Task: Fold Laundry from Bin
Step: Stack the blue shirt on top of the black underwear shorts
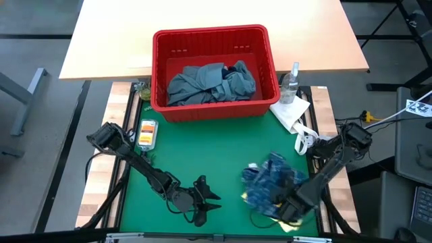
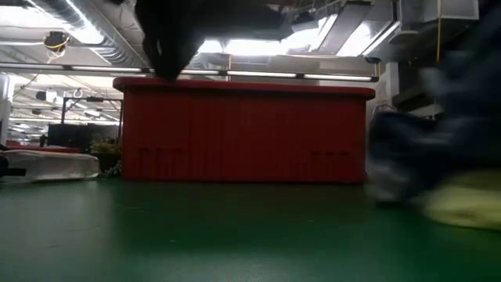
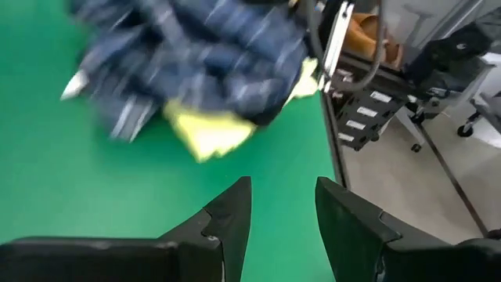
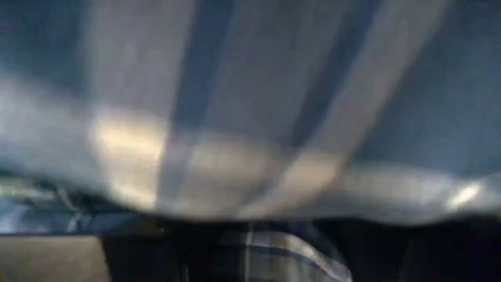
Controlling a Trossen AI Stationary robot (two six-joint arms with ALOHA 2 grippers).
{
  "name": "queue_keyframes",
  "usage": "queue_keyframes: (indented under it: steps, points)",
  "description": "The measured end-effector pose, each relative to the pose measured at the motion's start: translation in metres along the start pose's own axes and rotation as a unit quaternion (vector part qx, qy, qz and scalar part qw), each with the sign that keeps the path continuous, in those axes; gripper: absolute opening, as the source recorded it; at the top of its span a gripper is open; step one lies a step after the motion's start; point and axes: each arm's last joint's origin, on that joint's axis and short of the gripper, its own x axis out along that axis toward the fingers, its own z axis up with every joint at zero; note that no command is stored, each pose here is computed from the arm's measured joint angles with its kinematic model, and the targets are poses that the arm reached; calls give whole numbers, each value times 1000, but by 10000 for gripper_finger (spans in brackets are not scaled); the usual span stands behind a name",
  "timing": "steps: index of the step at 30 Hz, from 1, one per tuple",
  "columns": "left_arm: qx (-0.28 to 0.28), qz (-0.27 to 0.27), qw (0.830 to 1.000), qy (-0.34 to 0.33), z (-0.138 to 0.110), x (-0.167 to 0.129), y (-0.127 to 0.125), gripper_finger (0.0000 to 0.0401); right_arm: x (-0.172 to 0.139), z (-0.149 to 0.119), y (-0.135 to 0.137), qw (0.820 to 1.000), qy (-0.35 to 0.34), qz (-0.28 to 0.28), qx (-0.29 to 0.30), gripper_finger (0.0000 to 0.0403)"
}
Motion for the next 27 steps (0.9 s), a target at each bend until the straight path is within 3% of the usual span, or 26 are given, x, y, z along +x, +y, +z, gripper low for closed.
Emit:
queue_keyframes:
  steps: [9,14,19,27]
  points:
    - [61,-10,996,-62,44,-32,-9,137,-8,58,-35,991,-106,-53,-63,234]
    - [78,9,992,-99,62,-47,-11,137,-20,83,-50,984,-132,-43,-108,234]
    - [77,31,991,-109,66,-47,-7,137,-60,94,-51,978,-145,-44,-146,234]
    - [63,46,991,-107,73,-40,7,137,-135,83,-29,964,-189,-23,-184,234]
